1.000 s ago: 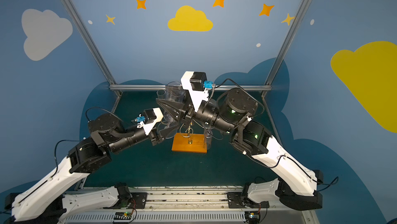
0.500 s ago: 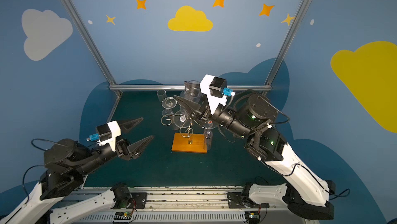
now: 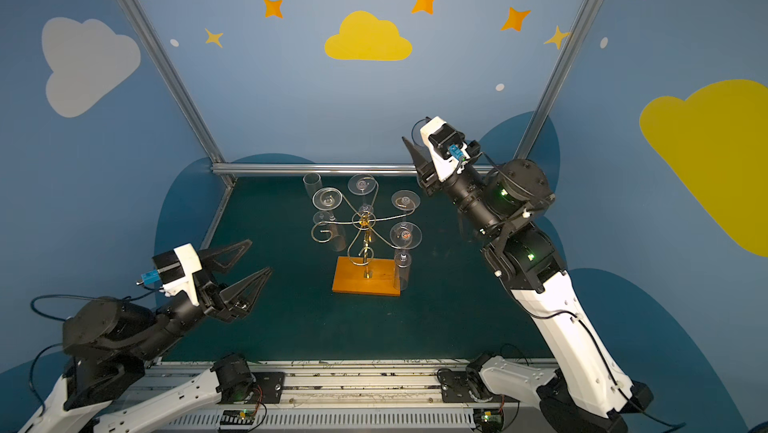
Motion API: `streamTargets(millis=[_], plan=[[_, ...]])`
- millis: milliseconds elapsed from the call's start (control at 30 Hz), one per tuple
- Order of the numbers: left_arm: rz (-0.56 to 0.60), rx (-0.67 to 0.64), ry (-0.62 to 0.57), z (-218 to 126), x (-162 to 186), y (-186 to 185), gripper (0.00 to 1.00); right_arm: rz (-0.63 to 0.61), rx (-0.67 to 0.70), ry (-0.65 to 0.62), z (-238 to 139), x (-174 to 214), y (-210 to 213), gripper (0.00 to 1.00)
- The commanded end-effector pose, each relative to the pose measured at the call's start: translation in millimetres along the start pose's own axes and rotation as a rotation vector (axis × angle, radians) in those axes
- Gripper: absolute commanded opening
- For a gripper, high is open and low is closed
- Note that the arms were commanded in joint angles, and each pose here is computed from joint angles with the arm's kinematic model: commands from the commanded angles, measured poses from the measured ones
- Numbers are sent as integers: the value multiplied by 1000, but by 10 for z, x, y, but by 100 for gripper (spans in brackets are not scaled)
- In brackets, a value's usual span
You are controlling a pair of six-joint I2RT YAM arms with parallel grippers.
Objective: Take the wine glass off the wine glass rack
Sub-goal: 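Carry the flute glass with the right gripper toward the far wall, then lower the flute glass upright onto the table and open the right gripper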
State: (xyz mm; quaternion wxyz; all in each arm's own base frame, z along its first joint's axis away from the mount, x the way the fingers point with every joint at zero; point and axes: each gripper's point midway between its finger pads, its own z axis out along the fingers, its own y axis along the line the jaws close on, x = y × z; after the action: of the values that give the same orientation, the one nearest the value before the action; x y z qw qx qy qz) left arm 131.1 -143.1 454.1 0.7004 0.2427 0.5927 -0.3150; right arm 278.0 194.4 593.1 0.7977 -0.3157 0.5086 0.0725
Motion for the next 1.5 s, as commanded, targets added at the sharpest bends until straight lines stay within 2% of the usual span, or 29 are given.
streamTargets(millis=[0,167,367,600,767,1067,1467], plan=[[-20,-25,-3,-13,-8,44,76,34,49,-60,74,79,-252,23],[6,-65,10,37,54,107,77,144,129,-18,246,633,-612,22],[15,-121,-28,105,62,191,77,258,217,21,384,1382,-941,22],[65,-209,-32,233,80,319,78,286,215,91,564,2310,-863,22],[78,-245,-34,300,102,368,79,350,191,150,633,2971,-687,22],[81,-295,-7,360,183,444,80,378,130,186,767,3665,-330,20],[95,-298,15,467,168,440,80,402,70,197,942,4116,33,20]])
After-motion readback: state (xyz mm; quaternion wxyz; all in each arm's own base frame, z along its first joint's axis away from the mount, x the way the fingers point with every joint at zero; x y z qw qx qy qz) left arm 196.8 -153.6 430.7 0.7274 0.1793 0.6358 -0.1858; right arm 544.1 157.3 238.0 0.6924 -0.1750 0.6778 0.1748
